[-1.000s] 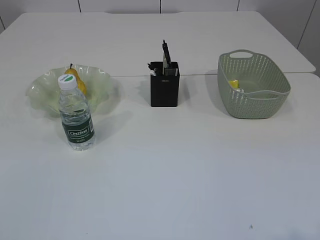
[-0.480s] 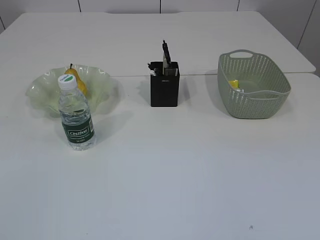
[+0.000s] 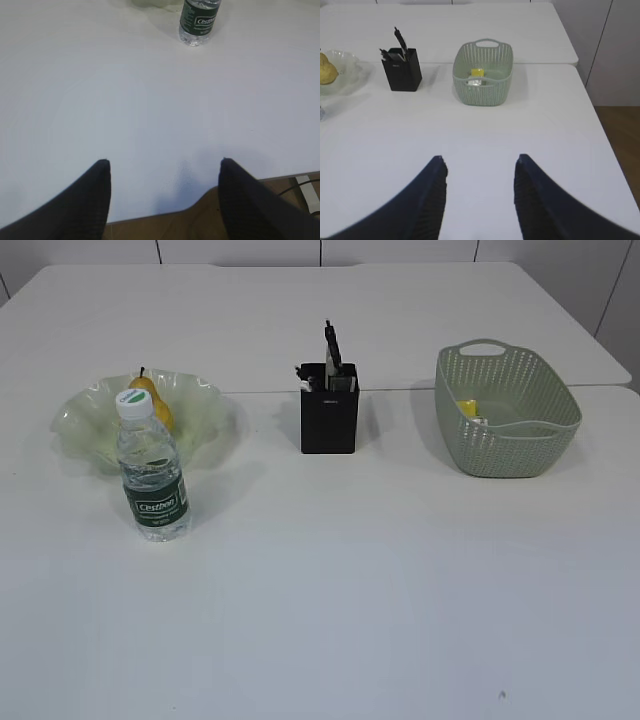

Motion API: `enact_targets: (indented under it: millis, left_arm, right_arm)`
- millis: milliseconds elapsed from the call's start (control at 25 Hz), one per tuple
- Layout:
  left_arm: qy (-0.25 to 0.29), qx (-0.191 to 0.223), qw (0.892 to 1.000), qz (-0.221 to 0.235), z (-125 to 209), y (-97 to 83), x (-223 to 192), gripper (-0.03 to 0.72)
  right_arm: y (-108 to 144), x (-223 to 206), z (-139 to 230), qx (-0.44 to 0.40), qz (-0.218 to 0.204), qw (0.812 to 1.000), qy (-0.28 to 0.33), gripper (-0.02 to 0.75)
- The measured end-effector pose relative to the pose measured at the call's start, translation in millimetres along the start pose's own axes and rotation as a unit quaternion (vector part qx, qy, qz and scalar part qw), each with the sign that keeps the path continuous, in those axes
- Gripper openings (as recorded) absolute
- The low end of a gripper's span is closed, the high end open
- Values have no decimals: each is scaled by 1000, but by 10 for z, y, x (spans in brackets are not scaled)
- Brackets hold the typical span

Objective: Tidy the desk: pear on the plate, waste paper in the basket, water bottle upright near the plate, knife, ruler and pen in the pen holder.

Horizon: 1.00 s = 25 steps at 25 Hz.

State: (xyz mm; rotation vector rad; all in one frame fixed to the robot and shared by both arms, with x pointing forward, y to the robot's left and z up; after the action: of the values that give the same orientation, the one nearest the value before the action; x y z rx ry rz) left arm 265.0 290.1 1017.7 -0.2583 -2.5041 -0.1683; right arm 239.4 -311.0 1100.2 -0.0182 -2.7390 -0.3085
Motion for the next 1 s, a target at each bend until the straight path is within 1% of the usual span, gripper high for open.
enact_targets:
  millis: [200, 280, 440, 480, 680, 800, 840, 1000]
  left_arm:
    - [0, 0, 1000, -1, 0, 3, 0, 475]
    - [0, 0, 1000, -1, 0, 3, 0, 475]
    - [1, -3, 1000, -11, 4, 33, 1, 475]
    - [-1, -5, 1000, -17, -5, 51, 1, 475]
    - [-8, -16, 999, -51, -26, 154, 10, 479]
    - [-9, -18, 998, -56, -31, 170, 11, 517]
    - [-11, -18, 998, -57, -38, 171, 12, 529]
    - [-18, -18, 998, -55, -57, 166, 12, 548]
  right_arm:
    - [-33, -186, 294, -1, -1, 999, 33, 333]
    - [-54, -304, 414, 1, 5, 998, 58, 333]
    - [-48, -514, 589, 0, 2, 996, 87, 332]
    - [-45, -555, 609, -1, 0, 996, 88, 350]
    - [-42, -674, 662, -1, -2, 996, 86, 335]
    - [-41, -676, 657, -1, -3, 996, 84, 345]
    - [-40, -677, 654, -1, -3, 997, 83, 367]
    - [-39, -677, 651, -2, -3, 997, 82, 366]
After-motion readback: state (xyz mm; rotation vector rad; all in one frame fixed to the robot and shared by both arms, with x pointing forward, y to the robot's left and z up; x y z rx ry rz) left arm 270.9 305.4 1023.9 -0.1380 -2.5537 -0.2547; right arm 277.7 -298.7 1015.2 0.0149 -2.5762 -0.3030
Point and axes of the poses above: a point on each arm's last joint axis where the gripper is mounted, x pointing back along that axis away from the gripper, y along the wrist's bending axis when the last joint is at zero, z = x × y, the point moved 6 cm from there along -x, pointing out along that axis toward the gripper, and after that the axes turned 14 degrees about -x, right-handed, at the moved point
